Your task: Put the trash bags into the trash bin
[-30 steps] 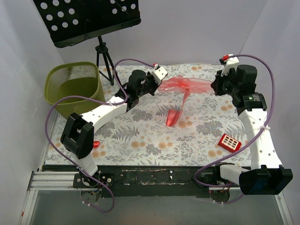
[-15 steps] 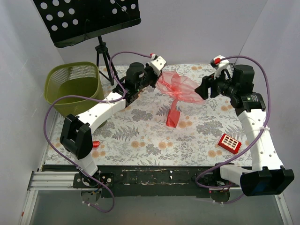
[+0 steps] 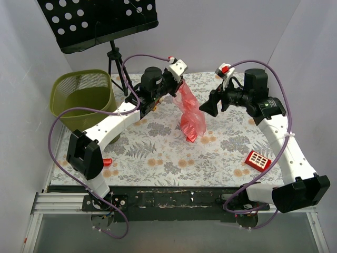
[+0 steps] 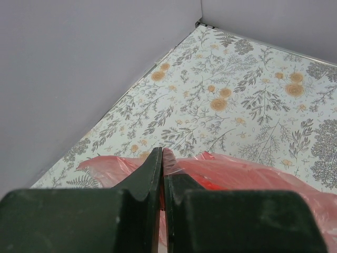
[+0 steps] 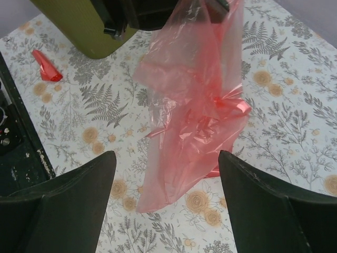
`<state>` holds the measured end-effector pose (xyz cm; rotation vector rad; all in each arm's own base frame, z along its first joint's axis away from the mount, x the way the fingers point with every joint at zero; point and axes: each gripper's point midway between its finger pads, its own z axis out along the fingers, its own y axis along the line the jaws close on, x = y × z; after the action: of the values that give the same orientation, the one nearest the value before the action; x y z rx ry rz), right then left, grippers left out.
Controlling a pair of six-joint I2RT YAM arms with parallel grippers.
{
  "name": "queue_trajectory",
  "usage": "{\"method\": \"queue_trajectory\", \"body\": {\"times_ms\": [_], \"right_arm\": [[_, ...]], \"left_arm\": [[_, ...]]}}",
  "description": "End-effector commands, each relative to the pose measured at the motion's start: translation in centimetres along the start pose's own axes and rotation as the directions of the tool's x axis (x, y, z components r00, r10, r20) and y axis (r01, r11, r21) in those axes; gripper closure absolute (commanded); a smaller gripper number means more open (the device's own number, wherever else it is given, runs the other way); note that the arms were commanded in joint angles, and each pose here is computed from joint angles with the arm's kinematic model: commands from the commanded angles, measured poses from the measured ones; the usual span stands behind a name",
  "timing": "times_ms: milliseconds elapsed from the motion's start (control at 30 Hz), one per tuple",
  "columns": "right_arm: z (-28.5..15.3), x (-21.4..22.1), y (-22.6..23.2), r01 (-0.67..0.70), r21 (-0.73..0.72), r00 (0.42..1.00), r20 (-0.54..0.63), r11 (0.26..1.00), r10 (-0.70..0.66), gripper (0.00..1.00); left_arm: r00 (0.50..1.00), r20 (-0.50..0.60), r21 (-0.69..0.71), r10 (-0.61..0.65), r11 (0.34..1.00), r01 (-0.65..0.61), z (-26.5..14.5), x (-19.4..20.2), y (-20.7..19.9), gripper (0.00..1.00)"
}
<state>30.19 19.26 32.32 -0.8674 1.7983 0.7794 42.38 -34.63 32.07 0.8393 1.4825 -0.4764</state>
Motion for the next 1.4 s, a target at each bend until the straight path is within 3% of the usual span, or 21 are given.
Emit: {"method": "queue_trajectory", "body": {"times_ms": [0,233,500,533,700,767,867,967,1000,1033,1100,1167,1200,1300,1367], "right_arm": [[0.5,-0.6,2.0,0.031,-0.058,0.999,0.015,0.998,-0.03,0.13],[2.3,0.9,2.2,0.022,-0.038,1.0,-0.015,0.999,-0.023,0.11],[4.6,1.3,-3.1,0.008,0.248,0.999,-0.044,0.969,0.003,0.12],[4.7,1.3,-3.8,0.009,0.279,0.999,-0.047,0.96,0.004,0.16],[4.8,0.1,-4.4,0.017,0.3,1.0,-0.023,0.954,-0.01,0.52],[4.9,0.2,-3.7,0.008,0.267,1.0,-0.018,0.964,-0.004,0.53],[5.3,0.5,-2.5,-0.002,0.199,1.0,-0.015,0.98,0.005,0.43],[5.6,0.3,-1.7,-0.009,0.147,1.0,-0.005,0.989,0.01,0.48],[5.7,0.2,-1.7,-0.009,0.147,1.0,-0.005,0.989,0.01,0.54],[5.8,0.2,-1.9,-0.008,0.153,1.0,-0.003,0.988,0.008,0.65],[5.7,-0.2,-3.1,-0.001,0.213,1.0,-0.006,0.977,0.003,0.98],[5.3,-1.2,-4.2,0.017,0.27,1.0,0.002,0.963,-0.018,0.99],[5.0,-1.8,-4.4,0.027,0.286,0.999,0.008,0.958,-0.031,0.99],[3.8,-4.0,-4.1,0.05,0.287,0.997,0.049,0.957,-0.066,0.99],[3.1,-4.9,-3.3,0.071,0.261,0.993,0.068,0.963,-0.091,0.99]], "left_arm": [[0.996,0.093,-0.036,0.005,0.999,-0.002,-1.7,-5.1,0.8,1.0],[0.995,0.098,-0.07,-0.023,0.997,0.03,-1.7,-5.7,1.5,1.0],[0.994,0.108,-0.069,-0.032,0.997,0.04,-2.1,-6.3,1.4,1.0],[0.993,0.11,-0.07,-0.032,0.997,0.04,-2.2,-6.4,1.5,1.0],[0.995,0.097,-0.062,-0.019,0.998,0.025,-2.7,-5.7,1.1,1.0],[0.996,0.092,-0.061,-0.019,0.998,0.024,-2.8,-5.4,1.0,1.0],[0.995,0.097,-0.05,-0.021,0.998,0.026,-2.8,-5.4,0.8,1.0],[0.994,0.104,-0.024,-0.028,0.999,0.031,-2.8,-5.6,0.3,1.0],[0.994,0.103,-0.015,-0.033,0.999,0.035,-2.8,-5.6,0.2,1.0],[0.994,0.101,-0.012,-0.035,0.999,0.037,-2.8,-5.5,0.1,1.0],[0.995,0.097,-0.008,-0.038,0.999,0.039,-2.8,-5.4,0.0,1.0],[0.996,0.076,-0.044,-0.036,0.998,0.04,-2.8,-4.6,0.5,1.0],[0.997,0.065,-0.066,-0.04,0.997,0.044,-2.7,-4.1,0.9,0.9],[0.998,0.025,-0.111,-0.062,0.992,0.064,-2.6,-2.0,1.3,0.4],[0.996,-0.002,-0.107,-0.089,0.99,0.088,-2.3,-0.3,1.0,0.3]]}}
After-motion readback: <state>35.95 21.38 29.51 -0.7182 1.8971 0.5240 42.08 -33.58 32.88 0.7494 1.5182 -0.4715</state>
